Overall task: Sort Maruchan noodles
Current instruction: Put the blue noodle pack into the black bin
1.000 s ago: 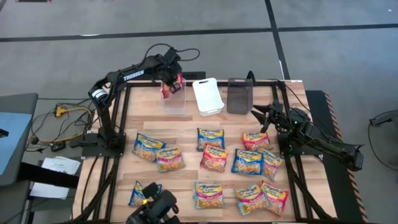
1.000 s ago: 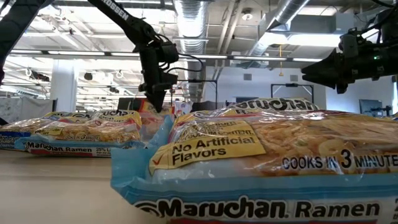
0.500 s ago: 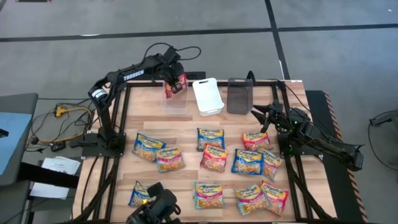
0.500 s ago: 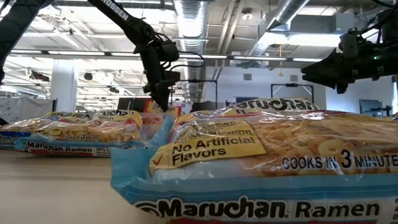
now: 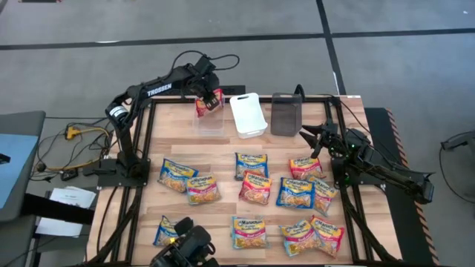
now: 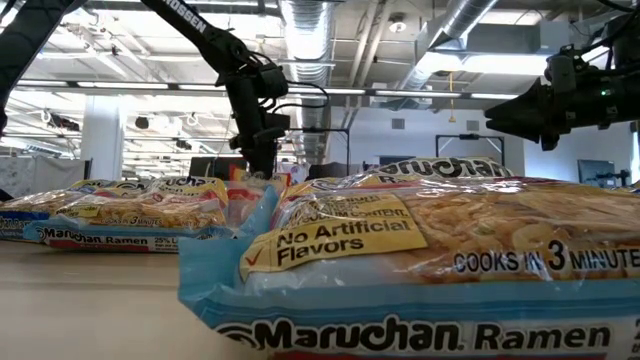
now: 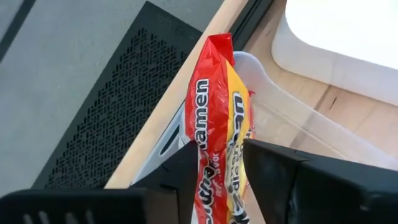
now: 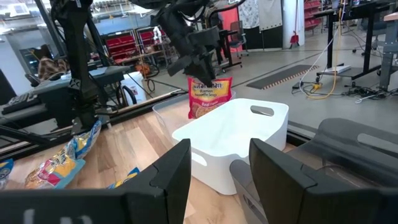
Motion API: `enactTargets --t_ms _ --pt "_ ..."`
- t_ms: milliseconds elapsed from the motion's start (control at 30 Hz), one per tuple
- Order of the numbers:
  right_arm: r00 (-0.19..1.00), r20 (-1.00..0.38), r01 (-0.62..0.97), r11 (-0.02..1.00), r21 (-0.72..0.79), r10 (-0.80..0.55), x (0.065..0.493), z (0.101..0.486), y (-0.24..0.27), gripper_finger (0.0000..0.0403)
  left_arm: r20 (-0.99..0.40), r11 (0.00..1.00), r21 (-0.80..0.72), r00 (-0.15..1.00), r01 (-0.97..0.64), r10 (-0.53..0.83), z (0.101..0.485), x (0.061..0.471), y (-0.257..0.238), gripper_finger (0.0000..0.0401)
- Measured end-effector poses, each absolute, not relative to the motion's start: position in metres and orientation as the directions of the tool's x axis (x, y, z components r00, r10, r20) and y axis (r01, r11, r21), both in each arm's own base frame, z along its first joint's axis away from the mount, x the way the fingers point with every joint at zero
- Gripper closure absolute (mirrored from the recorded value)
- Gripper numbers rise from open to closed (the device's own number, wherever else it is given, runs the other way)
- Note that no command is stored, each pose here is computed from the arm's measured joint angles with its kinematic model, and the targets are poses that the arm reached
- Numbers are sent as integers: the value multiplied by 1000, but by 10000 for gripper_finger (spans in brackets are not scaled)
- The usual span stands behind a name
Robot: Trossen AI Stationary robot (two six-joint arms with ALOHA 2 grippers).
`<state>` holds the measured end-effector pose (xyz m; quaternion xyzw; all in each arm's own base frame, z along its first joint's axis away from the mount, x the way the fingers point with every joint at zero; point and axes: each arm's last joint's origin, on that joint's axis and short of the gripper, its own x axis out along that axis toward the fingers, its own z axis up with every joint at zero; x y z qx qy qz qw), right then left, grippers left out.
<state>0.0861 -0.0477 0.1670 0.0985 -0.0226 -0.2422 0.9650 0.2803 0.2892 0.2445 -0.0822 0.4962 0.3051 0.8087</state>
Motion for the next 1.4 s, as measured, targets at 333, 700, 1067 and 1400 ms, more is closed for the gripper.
enactTargets --t_ms 333,700,1067,1400 --pt "882 -4 463 863 201 -472 86 167 -48 217 -835 763 184 312 -619 454 294 282 292 278" --pt "882 -4 463 863 201 -471 86 167 -48 217 -877 782 10 370 -623 307 337 280 271 278" --pt "882 -4 463 863 201 -471 86 167 -48 217 -894 896 -133 441 -423 76 343 303 210 278" --pt "882 -4 463 863 201 -471 86 167 -48 217 -867 912 -163 497 -376 50 325 299 146 278"
